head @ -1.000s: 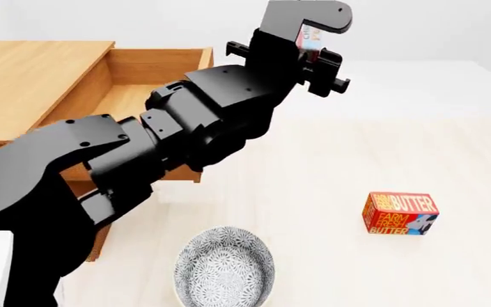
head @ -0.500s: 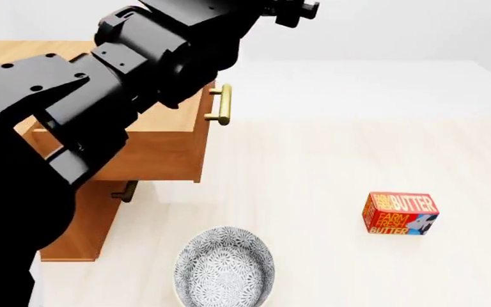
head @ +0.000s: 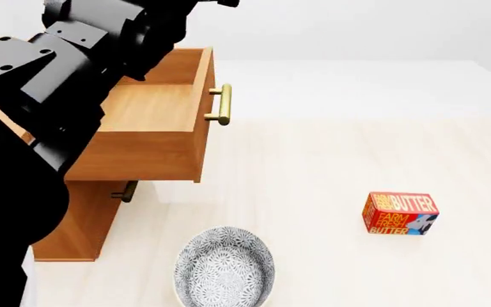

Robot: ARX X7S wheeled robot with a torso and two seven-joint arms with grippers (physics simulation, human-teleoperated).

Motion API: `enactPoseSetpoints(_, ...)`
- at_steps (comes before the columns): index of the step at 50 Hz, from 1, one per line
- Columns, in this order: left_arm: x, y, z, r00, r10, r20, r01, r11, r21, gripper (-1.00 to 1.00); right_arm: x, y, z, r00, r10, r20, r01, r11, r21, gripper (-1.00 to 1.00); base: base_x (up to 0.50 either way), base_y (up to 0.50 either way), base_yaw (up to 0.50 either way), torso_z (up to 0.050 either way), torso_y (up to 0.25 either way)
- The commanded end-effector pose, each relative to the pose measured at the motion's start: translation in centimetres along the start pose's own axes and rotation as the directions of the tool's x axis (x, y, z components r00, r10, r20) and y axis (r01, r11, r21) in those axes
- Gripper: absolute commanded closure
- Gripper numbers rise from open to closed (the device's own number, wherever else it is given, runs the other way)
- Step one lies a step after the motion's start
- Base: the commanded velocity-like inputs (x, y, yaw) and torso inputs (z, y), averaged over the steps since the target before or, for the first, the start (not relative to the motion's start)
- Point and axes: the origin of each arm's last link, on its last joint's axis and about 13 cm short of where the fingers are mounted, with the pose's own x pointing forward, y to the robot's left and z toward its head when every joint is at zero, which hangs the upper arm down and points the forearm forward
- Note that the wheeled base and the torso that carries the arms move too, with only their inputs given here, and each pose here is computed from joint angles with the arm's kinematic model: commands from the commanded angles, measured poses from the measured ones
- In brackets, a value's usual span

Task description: Put the chocolate pudding in the top drawer of the cabinet and close it.

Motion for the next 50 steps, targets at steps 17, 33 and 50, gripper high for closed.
enactPoseSetpoints(17, -1.1, 3.0, -2.5, 0.989, 0.098, -0.113, -0.096, 0.995, 0.029, 1.0, 0.0, 0.0, 0.0, 1.0, 0.003, 0.012, -0.003, 1.0, 0.001, -1.0, 0.0, 0.0, 0.0, 0.0, 0.0)
enactPoseSetpoints(33, -1.6, 2.7, -2.2, 0.985, 0.093, -0.142, -0.085, 0.994, 0.062, 1.0, 0.0, 0.0, 0.0, 1.0, 0.005, 0.01, -0.005, 1.0, 0.0, -1.0, 0.0, 0.0, 0.0, 0.0, 0.0)
enactPoseSetpoints(50, -2.0, 2.9, -1.8, 0.98, 0.109, -0.166, -0.097, 0.992, 0.079, 1.0, 1.7, -1.2, 4.1, 1.0, 0.009, 0.008, -0.009, 1.0, 0.018, -1.0, 0.0, 0.0, 0.0, 0.0, 0.0)
